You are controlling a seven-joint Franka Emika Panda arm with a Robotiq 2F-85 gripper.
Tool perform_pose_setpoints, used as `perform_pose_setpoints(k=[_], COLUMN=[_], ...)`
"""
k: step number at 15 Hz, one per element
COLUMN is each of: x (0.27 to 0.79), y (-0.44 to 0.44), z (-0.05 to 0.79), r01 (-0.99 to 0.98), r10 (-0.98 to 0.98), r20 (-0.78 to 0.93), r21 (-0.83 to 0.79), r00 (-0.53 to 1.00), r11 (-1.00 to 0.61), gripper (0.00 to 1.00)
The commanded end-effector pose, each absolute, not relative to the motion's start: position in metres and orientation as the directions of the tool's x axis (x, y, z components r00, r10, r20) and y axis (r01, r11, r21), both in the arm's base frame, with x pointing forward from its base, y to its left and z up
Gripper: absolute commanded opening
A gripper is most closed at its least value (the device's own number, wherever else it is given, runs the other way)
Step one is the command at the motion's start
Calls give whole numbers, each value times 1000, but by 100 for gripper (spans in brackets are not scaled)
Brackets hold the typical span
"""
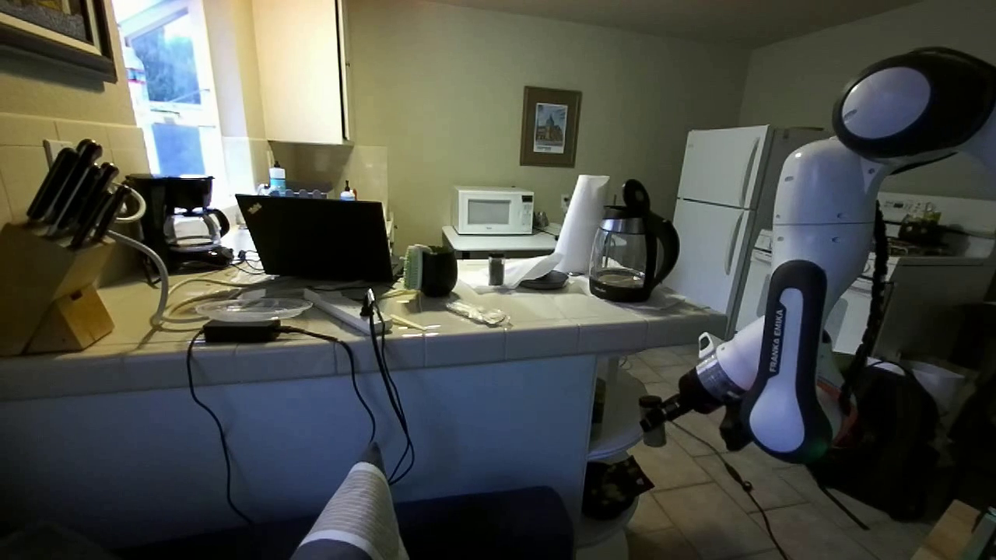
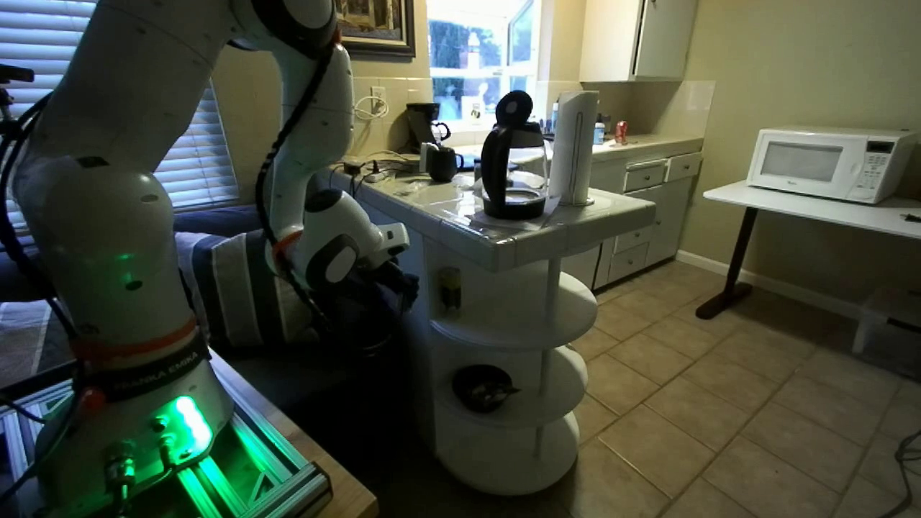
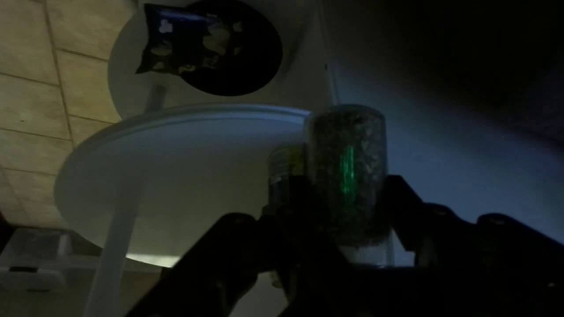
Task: Put the bottle on the shelf on the counter top
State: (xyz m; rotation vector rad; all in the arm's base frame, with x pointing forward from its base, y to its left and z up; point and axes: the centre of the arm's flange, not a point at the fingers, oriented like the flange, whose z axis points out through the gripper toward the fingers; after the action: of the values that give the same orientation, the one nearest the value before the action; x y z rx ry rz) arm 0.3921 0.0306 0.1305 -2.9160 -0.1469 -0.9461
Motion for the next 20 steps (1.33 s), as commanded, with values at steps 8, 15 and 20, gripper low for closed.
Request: perform_pose_setpoints(k=[8, 15, 20], x=[345, 323, 316], y=[84, 112, 144], z=[242, 307, 348], r01=[509, 635, 691], r10=[308, 370, 412], r20=[616, 674, 704], r21=[-179, -191, -155], r00=[725, 639, 579], r11=[-842, -748, -706], gripper=[23, 23, 23])
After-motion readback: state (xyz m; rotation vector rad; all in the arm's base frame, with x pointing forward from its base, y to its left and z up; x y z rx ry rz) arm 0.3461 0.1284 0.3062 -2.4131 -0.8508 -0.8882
